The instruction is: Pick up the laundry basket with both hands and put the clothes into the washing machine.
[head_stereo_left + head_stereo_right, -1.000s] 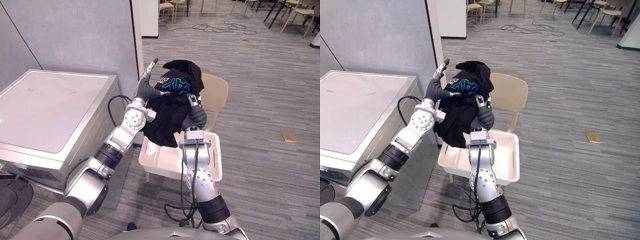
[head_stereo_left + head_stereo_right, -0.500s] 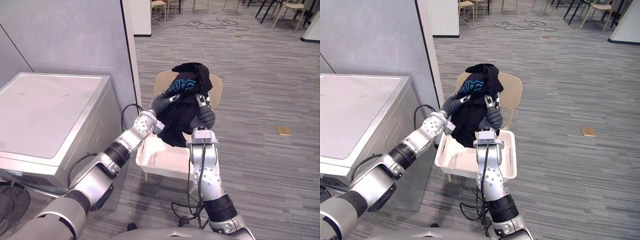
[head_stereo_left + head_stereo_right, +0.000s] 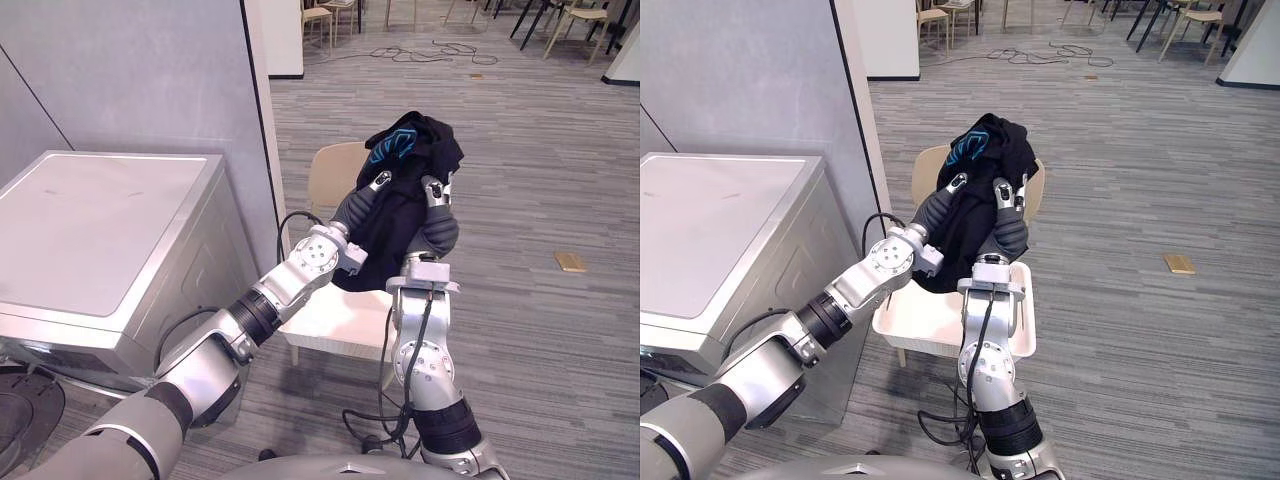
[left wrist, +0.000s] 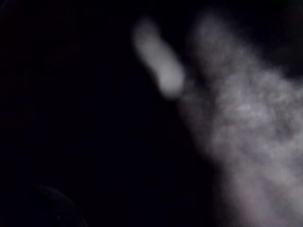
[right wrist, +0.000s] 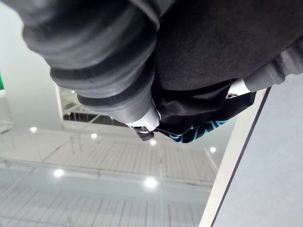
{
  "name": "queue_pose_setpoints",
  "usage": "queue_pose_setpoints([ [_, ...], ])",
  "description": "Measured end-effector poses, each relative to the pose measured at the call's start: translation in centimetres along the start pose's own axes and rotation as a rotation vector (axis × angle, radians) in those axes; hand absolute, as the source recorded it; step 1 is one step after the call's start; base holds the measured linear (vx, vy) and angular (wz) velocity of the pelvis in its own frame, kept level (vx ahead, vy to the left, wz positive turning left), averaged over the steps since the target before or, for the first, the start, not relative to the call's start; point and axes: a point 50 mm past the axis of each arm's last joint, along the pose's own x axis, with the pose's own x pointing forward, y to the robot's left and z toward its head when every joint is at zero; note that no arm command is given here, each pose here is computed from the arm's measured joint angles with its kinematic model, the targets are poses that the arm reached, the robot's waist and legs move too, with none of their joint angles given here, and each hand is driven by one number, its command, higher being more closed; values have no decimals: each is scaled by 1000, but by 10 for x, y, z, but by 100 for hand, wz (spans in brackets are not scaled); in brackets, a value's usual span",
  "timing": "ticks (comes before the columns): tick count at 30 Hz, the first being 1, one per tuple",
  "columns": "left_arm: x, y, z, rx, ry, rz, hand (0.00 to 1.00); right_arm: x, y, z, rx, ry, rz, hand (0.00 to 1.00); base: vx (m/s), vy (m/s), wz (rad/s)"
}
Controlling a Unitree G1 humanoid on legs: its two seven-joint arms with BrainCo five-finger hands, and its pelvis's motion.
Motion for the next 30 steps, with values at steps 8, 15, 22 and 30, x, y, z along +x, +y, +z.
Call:
queue_pose_setpoints([
  [8, 0, -2, 15, -26, -55, -3, 100, -3, 9, 5, -17, -31, 62, 0, -6, 1, 6],
  [15, -10, 21, 52, -103, -205, 18, 100, -37, -40, 36, -254, 29, -141, 0, 0, 0, 0],
  [22, -70, 115, 59, -214, -357, 367, 100, -72, -91, 122, -511, -175, -459, 0, 5, -3, -2],
  [30, -137, 130, 28, -315, -355, 540, 100, -101, -115, 146, -591, -247, -640, 0, 5, -3, -4],
])
